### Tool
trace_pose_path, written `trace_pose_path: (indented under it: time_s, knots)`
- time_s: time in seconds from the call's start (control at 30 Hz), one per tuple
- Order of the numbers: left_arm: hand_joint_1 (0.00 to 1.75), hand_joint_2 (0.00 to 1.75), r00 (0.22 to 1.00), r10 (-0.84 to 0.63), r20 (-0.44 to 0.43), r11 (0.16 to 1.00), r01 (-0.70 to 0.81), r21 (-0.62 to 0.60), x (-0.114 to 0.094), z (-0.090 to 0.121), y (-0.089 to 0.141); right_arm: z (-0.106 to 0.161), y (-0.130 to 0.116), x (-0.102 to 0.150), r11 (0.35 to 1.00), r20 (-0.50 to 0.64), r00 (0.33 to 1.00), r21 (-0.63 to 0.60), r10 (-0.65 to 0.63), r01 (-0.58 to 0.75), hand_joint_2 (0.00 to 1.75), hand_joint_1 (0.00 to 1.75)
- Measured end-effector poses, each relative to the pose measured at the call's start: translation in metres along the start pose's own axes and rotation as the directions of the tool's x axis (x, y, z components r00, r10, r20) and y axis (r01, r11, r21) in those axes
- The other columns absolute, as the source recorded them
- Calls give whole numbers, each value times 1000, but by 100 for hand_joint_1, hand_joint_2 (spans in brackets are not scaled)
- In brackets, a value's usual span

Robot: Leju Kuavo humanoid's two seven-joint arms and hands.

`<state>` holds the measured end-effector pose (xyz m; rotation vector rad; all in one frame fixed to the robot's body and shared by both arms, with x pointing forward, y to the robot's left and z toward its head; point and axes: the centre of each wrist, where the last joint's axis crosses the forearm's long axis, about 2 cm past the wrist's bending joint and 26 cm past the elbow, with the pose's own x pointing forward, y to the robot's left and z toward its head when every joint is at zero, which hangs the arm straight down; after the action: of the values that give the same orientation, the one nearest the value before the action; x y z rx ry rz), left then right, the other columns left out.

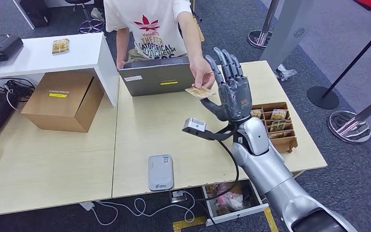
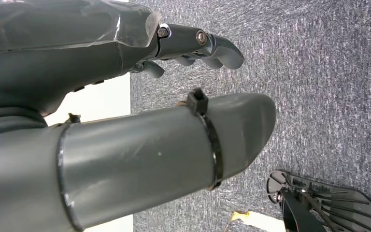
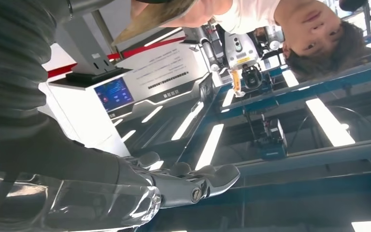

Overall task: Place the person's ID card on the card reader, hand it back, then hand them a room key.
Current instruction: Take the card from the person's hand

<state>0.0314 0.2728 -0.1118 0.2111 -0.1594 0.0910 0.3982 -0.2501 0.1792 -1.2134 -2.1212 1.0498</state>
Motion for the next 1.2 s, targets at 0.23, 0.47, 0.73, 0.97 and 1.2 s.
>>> trace_pose_path:
  time_s: [0.23,0.47,0.73,0.97,1.2]
  knots:
    - [0,0,1000,-7,7,1000,7,-4,0,0,0,4,1,-1,1000,-23,1000,5,-1,1,175,160]
    - [0,0,1000,-15,11,1000,15,-10,0,0,0,11,4,1,1000,-49,999,15,0,0,175,174]
    - [0,0,1000,-19,12,1000,19,-11,1,0,0,14,4,2,1000,-60,998,15,-1,2,175,175]
    - [0,0,1000,-18,8,1000,18,-12,1,0,0,14,4,2,1000,-64,998,17,-3,4,175,175]
    - [0,0,1000,-7,-7,1000,7,-7,1,0,0,14,4,1,999,-81,996,27,-45,47,175,175]
